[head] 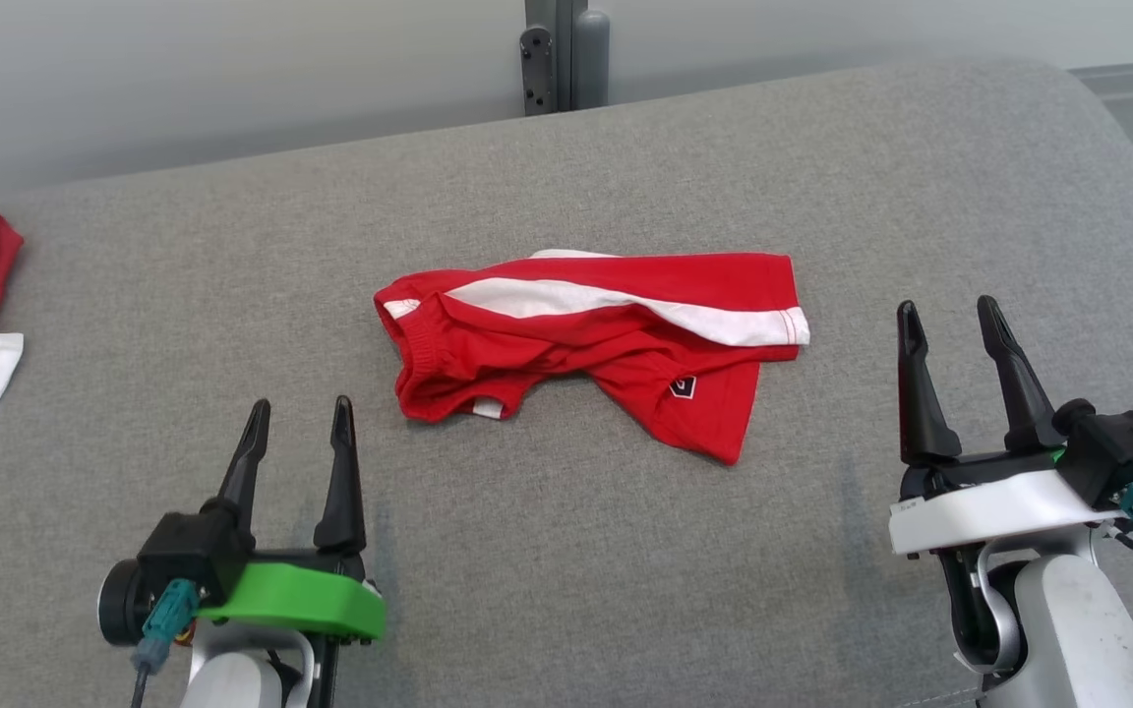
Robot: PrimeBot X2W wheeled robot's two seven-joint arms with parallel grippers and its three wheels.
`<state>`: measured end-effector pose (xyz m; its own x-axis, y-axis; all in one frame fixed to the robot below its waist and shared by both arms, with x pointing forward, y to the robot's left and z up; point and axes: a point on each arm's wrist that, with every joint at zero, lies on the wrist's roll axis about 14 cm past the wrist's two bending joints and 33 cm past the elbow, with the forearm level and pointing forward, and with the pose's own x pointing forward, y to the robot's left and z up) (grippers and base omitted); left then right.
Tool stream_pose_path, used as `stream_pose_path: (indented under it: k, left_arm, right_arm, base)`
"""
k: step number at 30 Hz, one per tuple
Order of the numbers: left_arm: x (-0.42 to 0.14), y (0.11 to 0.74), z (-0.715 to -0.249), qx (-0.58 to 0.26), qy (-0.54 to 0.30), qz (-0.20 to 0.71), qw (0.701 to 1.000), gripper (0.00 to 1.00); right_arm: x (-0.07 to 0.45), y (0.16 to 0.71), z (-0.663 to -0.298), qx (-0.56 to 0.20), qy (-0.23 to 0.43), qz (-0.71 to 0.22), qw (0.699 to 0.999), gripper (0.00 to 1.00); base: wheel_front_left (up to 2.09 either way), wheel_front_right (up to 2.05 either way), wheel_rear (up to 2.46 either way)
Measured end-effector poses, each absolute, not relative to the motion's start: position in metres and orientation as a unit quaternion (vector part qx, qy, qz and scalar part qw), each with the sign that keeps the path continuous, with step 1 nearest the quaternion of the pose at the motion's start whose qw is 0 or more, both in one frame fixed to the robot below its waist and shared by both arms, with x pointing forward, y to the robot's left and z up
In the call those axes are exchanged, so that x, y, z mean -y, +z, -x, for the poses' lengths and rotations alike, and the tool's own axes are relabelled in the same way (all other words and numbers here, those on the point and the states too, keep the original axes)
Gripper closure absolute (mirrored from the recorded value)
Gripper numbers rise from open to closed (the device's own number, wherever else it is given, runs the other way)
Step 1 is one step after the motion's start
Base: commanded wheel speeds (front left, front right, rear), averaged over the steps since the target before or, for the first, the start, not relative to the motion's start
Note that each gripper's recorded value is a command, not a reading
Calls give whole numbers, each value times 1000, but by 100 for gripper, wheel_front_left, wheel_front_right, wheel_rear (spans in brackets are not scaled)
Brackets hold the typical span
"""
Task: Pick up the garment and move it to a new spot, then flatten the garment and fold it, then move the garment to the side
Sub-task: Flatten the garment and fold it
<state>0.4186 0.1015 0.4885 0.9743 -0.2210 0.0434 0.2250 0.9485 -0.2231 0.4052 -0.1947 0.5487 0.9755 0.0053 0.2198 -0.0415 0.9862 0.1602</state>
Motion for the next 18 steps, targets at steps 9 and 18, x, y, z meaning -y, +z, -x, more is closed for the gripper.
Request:
stream_pose_path:
  k: [9,18]
  left_arm:
    - [-123,504,-387,30,-72,116,990,0]
    - [-125,508,-381,36,-65,117,990,0]
  right_arm:
    - [176,557,-390,118,40,-83,989,0]
    - [170,557,-387,117,48,-84,988,0]
  base:
    - [0,0,0]
    - [0,0,0]
